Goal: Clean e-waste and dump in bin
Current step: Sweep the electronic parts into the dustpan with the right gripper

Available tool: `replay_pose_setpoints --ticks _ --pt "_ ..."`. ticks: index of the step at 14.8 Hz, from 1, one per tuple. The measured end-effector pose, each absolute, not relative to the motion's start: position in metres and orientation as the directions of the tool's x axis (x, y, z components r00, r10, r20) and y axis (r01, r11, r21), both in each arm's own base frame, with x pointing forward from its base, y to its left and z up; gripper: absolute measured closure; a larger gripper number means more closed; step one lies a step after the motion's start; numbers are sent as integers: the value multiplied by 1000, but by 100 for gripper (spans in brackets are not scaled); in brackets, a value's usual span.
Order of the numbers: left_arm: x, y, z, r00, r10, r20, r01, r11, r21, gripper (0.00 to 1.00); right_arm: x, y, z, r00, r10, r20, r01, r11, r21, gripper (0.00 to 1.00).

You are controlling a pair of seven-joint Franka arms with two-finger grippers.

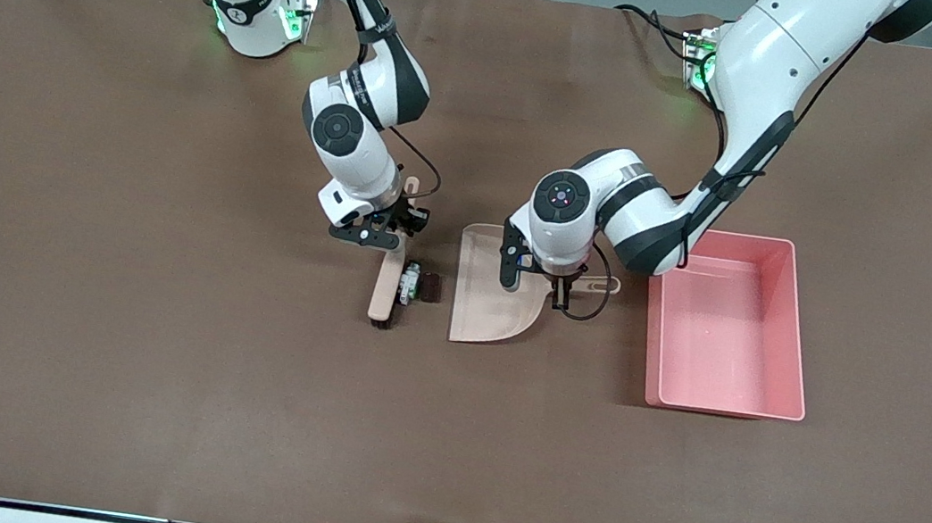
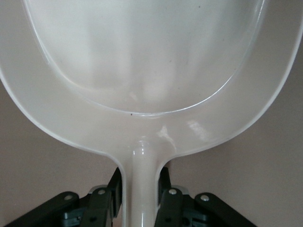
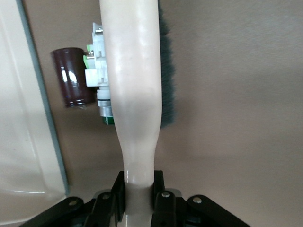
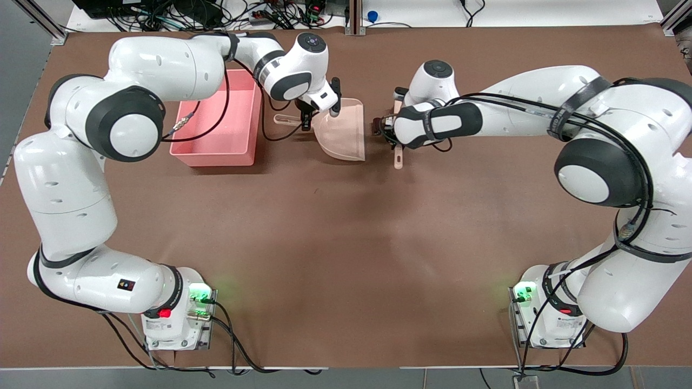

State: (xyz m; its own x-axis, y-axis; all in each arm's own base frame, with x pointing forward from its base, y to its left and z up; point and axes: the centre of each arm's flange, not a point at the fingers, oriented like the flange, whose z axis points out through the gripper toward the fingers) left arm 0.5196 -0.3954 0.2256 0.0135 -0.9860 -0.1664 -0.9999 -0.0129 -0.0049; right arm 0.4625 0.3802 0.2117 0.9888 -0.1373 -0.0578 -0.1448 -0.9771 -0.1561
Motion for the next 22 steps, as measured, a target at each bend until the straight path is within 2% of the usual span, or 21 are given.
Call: replay_pose_setpoints --ticks 9,22 --pt "520 -396 226 14 -986 -167 -1000 -13 -5 66 457 450 219 995 -64 -82 -73 -991 -108 74" --pt "520 -396 226 14 -986 -167 -1000 -13 -5 66 452 505 239 994 -82 -78 -92 -988 -128 74"
